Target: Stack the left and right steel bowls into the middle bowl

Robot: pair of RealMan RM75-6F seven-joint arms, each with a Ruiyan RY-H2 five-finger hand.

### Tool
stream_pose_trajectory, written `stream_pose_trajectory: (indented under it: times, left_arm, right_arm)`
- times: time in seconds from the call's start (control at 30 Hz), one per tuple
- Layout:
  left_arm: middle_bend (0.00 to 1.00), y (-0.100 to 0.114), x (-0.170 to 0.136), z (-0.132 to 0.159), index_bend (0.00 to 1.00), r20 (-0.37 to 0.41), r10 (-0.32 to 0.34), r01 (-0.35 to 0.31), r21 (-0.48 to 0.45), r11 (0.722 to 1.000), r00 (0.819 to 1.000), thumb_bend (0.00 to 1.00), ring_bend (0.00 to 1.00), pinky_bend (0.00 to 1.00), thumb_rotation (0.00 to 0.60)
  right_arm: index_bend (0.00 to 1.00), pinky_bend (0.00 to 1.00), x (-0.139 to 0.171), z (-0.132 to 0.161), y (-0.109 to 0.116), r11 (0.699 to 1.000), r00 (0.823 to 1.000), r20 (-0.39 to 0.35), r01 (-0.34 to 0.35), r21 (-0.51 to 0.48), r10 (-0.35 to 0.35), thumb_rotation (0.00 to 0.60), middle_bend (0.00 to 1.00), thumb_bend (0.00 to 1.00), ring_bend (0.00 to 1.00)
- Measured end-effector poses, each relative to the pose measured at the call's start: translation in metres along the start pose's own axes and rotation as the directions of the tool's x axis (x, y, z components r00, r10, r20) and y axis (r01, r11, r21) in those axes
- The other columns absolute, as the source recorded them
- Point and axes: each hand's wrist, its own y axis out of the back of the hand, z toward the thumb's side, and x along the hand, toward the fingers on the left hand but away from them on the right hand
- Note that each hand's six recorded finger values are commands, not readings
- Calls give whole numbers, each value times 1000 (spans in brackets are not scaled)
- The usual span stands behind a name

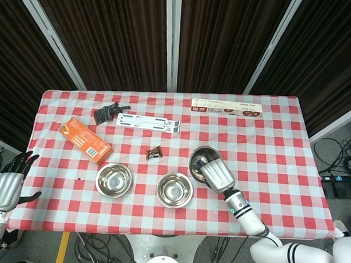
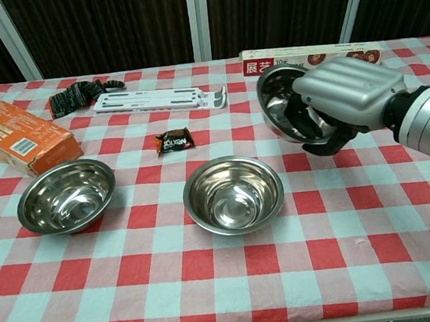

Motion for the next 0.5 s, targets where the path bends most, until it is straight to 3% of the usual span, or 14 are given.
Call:
stream_pose_trajectory:
  times: [0.23, 0.5]
  left_arm:
    - [172, 2, -1, -3, 162, -13, -1, 1, -5, 1000, 1000, 109, 113, 271, 600]
    - [172, -1, -2, -8, 162, -25, -8, 8, -14, 1000, 1000, 109, 113, 271, 600]
  right_arm:
    - [700, 669, 10, 61, 25, 998, 989, -149, -2, -58, -6, 600, 649, 331, 651]
    - [699, 670, 10, 80, 13, 994, 981, -179, -93, -62, 80, 600, 641, 314, 649]
